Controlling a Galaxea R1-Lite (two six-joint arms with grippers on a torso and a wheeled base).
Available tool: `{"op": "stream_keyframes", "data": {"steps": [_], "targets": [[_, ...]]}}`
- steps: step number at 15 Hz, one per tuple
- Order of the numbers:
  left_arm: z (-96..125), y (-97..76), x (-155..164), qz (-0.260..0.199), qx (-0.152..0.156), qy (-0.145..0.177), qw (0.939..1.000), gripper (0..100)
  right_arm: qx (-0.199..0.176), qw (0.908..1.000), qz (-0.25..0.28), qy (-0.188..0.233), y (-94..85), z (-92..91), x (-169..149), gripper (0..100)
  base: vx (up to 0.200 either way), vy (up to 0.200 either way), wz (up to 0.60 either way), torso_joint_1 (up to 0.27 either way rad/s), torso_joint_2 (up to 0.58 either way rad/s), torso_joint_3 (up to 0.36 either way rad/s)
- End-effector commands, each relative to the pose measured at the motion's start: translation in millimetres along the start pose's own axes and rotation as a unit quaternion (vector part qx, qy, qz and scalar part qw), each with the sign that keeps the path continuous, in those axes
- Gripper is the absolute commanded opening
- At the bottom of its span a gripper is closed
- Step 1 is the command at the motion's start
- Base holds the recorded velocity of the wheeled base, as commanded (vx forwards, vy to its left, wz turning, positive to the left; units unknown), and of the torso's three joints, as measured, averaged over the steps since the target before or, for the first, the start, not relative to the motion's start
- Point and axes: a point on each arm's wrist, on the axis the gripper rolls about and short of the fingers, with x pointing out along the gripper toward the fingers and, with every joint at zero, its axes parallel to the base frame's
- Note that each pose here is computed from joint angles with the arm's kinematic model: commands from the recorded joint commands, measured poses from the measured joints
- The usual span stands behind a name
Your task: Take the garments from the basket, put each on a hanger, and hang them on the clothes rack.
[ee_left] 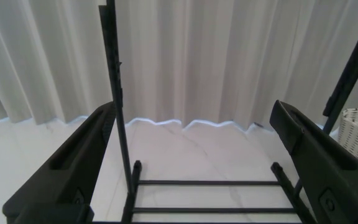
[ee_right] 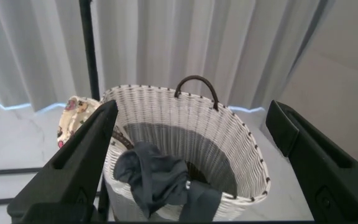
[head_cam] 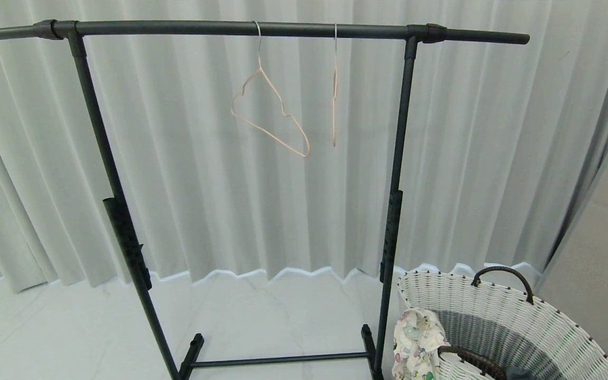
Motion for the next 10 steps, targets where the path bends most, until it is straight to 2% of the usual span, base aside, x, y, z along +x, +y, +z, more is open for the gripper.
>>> {"op": "stream_keyframes", "data": {"steps": [1,2,3,4,5,6,7,8,10], "targets": [[0.0,0.0,0.1,0.0,0.001,0.001,1.0,100,0.001,0.9999,0.005,-0.012,0.0,4.6,-1.0,100,0.0,0.0,0.0,0.0,0.0,0.0],[0.0,0.0,0.1,0.0,0.001,0.001,1.0,100,0.015,0.9985,0.037,-0.037,-1.0,32.0,-5.6,100,0.0,0.0,0.0,0.0,0.0,0.0],[0.1,0.0,0.0,-0.001,0.001,-0.001,1.0,100,0.03,0.9972,0.065,-0.021,-3.1,58.3,-2.6,100,0.0,0.0,0.0,0.0,0.0,0.0],[0.0,0.0,0.0,0.0,0.001,0.0,1.0,100,0.026,0.9968,0.075,0.003,-3.9,69.0,2.6,100,0.0,0.0,0.0,0.0,0.0,0.0],[0.1,0.0,0.0,0.0,0.0,-0.001,1.0,100,0.014,0.9938,0.094,0.058,-3.6,78.1,17.7,100,0.0,0.0,0.0,0.0,0.0,0.0],[0.0,0.0,0.0,0.0,0.0,0.0,1.0,100,-0.012,0.9818,0.1,0.161,-0.2,78.9,51.7,100,0.0,0.0,0.0,0.0,0.0,0.0],[0.0,0.0,0.0,0.0,0.0,0.0,1.0,100,-0.034,0.9685,0.093,0.229,1.6,77.9,76.9,100,0.0,0.0,0.0,0.0,0.0,0.0],[0.2,0.0,0.1,0.0,0.0,0.0,1.0,100,-0.067,0.9492,0.081,0.296,2.8,69.9,99.5,100,0.0,0.0,0.0,0.0,0.0,0.0],[0.0,0.0,0.0,0.0,0.0,0.0,1.0,100,-0.125,0.9003,0.082,0.409,5.0,45.5,134.5,100,0.0,0.0,0.0,0.0,0.0,0.0]]}}
